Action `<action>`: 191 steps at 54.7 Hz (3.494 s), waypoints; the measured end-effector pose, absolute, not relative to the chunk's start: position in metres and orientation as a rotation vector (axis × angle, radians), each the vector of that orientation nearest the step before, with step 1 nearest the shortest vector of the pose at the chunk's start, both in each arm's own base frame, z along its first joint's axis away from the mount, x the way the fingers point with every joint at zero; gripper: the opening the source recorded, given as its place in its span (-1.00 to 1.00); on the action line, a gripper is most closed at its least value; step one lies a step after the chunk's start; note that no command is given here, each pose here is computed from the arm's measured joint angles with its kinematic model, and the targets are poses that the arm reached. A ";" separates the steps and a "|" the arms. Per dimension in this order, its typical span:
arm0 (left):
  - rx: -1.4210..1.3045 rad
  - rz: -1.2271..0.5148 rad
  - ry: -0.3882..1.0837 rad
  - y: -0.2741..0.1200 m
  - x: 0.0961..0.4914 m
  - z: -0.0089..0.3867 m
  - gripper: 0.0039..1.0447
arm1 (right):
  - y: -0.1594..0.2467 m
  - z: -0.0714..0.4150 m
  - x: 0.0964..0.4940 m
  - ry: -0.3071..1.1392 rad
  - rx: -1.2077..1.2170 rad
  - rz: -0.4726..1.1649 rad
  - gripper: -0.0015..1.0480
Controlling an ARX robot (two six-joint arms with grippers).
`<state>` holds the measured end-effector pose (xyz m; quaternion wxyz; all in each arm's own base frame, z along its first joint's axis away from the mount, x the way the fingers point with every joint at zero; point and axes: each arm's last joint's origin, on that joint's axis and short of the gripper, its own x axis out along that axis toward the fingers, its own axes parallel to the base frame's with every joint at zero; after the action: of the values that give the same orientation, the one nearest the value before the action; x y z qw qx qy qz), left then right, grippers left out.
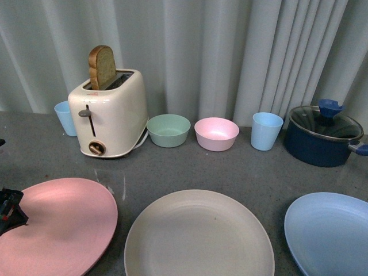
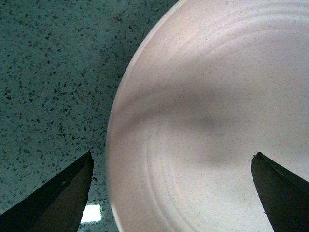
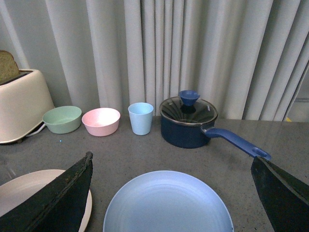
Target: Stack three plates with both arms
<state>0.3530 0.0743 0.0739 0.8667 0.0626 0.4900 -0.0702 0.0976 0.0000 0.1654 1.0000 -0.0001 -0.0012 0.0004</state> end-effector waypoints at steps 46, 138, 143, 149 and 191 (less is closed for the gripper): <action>0.116 -0.157 1.139 0.075 0.364 0.055 0.74 | 0.000 0.165 0.098 -0.002 0.000 0.001 0.86; -0.406 -0.328 0.994 0.005 0.311 0.159 -0.93 | 0.000 0.165 0.098 -0.002 0.000 0.000 0.86; -0.395 -0.346 0.998 -0.018 0.311 0.158 -0.93 | 0.000 0.165 0.098 -0.002 0.000 0.000 0.86; -0.374 -0.349 1.008 -0.040 0.311 0.157 -0.93 | 0.000 0.165 0.098 -0.002 0.000 0.001 0.86; -0.321 -0.304 1.132 -0.113 0.316 0.108 -0.93 | 0.000 0.165 0.098 -0.002 0.000 0.001 0.86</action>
<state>0.3158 -0.1129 0.1081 0.8211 -0.1507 0.5316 -0.1429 0.0976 0.0000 0.1654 1.0000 -0.0001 -0.0012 0.0004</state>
